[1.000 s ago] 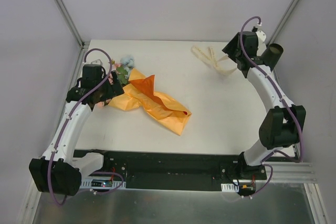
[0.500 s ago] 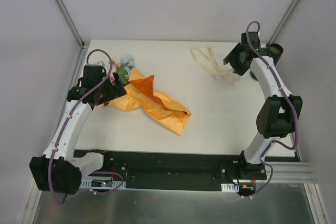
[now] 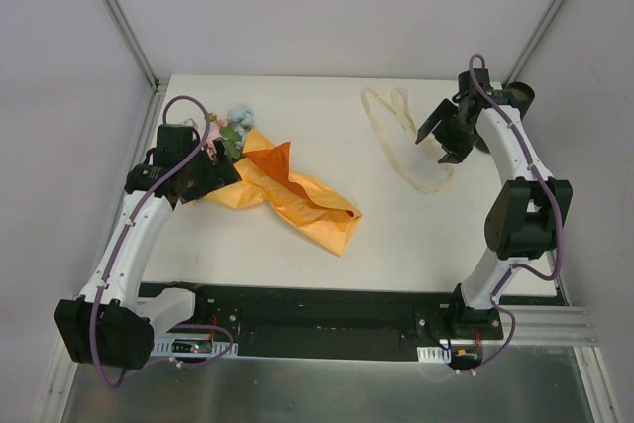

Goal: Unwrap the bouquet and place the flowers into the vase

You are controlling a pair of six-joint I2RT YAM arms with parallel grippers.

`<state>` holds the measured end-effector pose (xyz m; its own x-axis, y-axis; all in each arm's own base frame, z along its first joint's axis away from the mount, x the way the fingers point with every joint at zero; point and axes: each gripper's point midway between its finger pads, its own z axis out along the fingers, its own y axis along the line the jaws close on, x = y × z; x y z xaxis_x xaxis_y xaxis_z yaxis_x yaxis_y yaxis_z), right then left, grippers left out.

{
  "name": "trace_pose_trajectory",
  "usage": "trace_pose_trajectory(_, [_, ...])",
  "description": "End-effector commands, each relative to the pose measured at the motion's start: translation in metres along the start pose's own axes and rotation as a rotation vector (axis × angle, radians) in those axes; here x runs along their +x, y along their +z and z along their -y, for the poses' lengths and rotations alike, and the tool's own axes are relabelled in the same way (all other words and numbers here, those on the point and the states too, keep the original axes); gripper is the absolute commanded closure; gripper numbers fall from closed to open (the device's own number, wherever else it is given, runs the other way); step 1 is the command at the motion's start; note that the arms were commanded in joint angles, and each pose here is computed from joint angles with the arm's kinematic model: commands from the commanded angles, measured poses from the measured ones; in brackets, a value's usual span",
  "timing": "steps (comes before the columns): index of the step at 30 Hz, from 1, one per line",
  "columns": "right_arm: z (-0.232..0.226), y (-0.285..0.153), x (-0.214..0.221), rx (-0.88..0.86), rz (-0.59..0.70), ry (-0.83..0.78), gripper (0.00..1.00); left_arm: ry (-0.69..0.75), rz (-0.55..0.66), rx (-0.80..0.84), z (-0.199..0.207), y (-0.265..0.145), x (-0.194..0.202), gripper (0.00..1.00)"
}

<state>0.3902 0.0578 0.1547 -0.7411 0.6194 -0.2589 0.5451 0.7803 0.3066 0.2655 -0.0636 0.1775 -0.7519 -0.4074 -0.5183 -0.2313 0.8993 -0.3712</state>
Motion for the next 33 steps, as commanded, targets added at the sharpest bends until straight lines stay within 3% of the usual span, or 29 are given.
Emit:
trace_pose_trajectory(1, [0.0,-0.008,0.024,-0.047,-0.149,-0.039,0.25,-0.025,-0.028,0.034,0.007,-0.003,0.006,0.02])
trace_pose_trajectory(3, [-0.003,-0.01,0.026,-0.078,-0.152,-0.06,0.29,-0.032,-0.028,0.032,0.007,-0.003,0.006,0.02])
trace_pose_trajectory(10, [-0.067,-0.028,0.061,-0.499,-0.171,-0.247,0.34,-0.074,-0.107,0.054,0.015,0.009,0.013,0.07])
trace_pose_trajectory(19, [-0.138,-0.052,0.13,-0.819,0.015,-0.621,0.28,-0.163,-0.177,0.057,0.019,0.032,0.021,0.14])
trace_pose_trajectory(23, [-0.159,-0.061,0.153,-0.897,0.223,-0.839,0.24,-0.198,-0.188,0.045,0.018,0.045,0.021,0.18])
trace_pose_trajectory(28, [-0.172,-0.086,0.177,-1.065,0.414,-0.986,0.19,-0.26,-0.207,0.059,0.022,0.057,0.023,0.2])
trace_pose_trajectory(33, [-0.181,-0.091,0.21,-1.121,0.431,-1.136,0.18,-0.292,-0.191,0.061,0.024,0.061,0.019,0.21])
